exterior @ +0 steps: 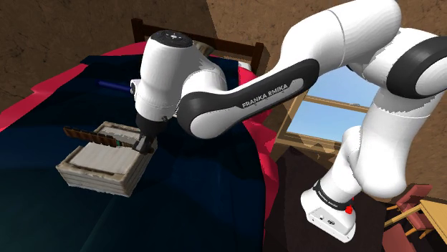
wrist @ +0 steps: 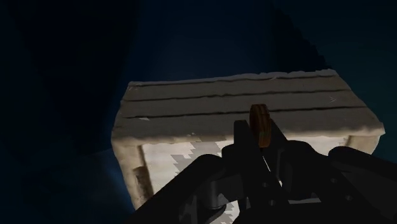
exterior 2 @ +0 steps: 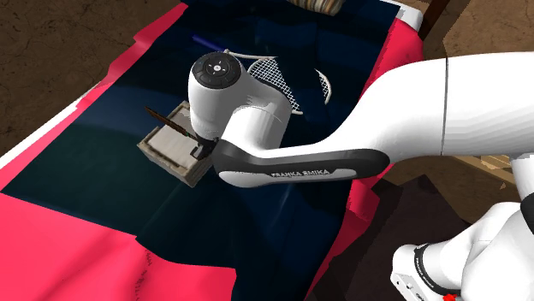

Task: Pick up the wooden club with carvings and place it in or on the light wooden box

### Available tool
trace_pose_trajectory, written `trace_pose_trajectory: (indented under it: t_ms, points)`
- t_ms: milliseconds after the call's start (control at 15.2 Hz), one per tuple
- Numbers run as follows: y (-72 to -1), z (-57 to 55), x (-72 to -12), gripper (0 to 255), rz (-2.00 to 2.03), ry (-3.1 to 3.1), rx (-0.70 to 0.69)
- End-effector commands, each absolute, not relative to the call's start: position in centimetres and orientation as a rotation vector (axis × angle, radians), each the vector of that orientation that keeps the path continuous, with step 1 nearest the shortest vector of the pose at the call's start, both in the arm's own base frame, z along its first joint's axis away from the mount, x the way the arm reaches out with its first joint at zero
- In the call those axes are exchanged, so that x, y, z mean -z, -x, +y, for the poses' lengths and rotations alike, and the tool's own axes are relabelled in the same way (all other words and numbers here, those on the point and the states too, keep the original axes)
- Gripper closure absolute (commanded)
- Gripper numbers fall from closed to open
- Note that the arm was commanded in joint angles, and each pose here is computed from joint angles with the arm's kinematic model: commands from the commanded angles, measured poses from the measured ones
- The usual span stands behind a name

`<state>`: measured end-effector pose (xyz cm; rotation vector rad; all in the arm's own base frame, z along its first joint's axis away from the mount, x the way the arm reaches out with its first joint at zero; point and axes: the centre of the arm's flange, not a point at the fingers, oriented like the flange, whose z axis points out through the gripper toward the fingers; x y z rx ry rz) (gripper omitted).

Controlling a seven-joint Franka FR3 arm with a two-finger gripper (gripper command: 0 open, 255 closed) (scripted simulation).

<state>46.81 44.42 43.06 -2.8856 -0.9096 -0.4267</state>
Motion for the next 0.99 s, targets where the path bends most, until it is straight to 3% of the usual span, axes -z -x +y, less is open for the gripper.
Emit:
trace_pose_trajectory:
  t_ms: [0, 66, 396, 660, 924]
  points:
    - [-46.8, 44.4, -43.0, 255, -0.910, 2.886, 0.427]
    - [-46.8, 44.4, -43.0, 0, -0.910, 2.886, 0.427]
    - [-46.8, 44.4, -43.0, 0, -0.910, 2.886, 0.427]
    - [-45.6, 43.6, -47.8, 0, -0.910, 2.886, 0.427]
    - [-45.6, 43.6, -47.8, 0, -0.910, 2.886, 0.427]
